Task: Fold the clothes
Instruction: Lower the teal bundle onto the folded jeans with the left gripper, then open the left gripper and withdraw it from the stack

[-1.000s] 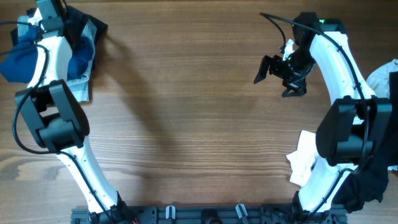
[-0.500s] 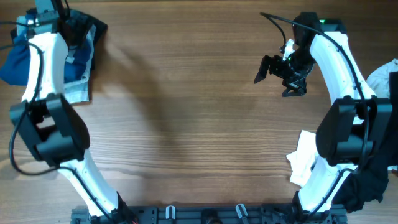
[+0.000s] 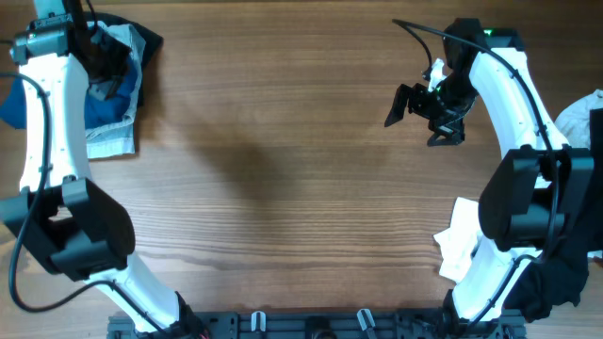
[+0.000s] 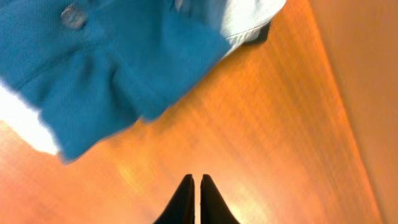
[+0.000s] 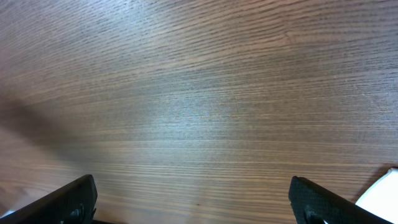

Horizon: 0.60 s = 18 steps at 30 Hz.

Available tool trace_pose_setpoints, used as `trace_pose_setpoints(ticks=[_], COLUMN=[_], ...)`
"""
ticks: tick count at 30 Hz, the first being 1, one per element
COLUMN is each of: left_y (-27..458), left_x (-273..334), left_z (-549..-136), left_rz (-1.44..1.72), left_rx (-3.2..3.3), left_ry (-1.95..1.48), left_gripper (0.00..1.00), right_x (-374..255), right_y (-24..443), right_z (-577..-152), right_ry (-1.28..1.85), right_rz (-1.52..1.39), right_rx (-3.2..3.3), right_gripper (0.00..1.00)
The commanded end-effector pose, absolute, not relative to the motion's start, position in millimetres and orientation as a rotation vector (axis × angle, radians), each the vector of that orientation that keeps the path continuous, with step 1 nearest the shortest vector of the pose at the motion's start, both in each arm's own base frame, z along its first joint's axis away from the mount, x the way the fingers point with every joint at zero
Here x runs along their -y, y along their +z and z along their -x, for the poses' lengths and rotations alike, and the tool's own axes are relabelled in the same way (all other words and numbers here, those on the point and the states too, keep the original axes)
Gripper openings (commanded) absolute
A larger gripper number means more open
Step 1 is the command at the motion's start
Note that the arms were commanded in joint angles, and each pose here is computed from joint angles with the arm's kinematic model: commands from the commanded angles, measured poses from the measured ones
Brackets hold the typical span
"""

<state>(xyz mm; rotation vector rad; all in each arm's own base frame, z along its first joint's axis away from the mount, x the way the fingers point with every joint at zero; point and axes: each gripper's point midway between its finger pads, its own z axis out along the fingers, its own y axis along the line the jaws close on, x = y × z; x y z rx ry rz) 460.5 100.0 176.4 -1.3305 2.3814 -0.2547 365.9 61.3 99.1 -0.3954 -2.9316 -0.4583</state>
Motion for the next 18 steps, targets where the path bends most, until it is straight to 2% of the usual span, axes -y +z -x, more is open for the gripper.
trace_pose_setpoints(ticks=[1, 8, 18], left_y=[203, 233, 327], left_x=[-86, -73, -74], left_z=[-422, -370, -310], left_rz=[1.233, 1.253, 1.069], left_rx=[-2.487, -2.547, -2.329], left_ry=[-0.259, -0.243, -0.159], left_gripper=[0.04, 0.04, 0.04], right_x=[-64, -64, -46], right_y=[110, 110, 105], right_z=[-373, -380, -383], right_ry=[-0.498, -0.509, -0.346], right_rz=[0.332, 0.288, 0.199], right_rx=[2.984, 3.021, 3.082], right_gripper=[1.00, 1.00, 1.00])
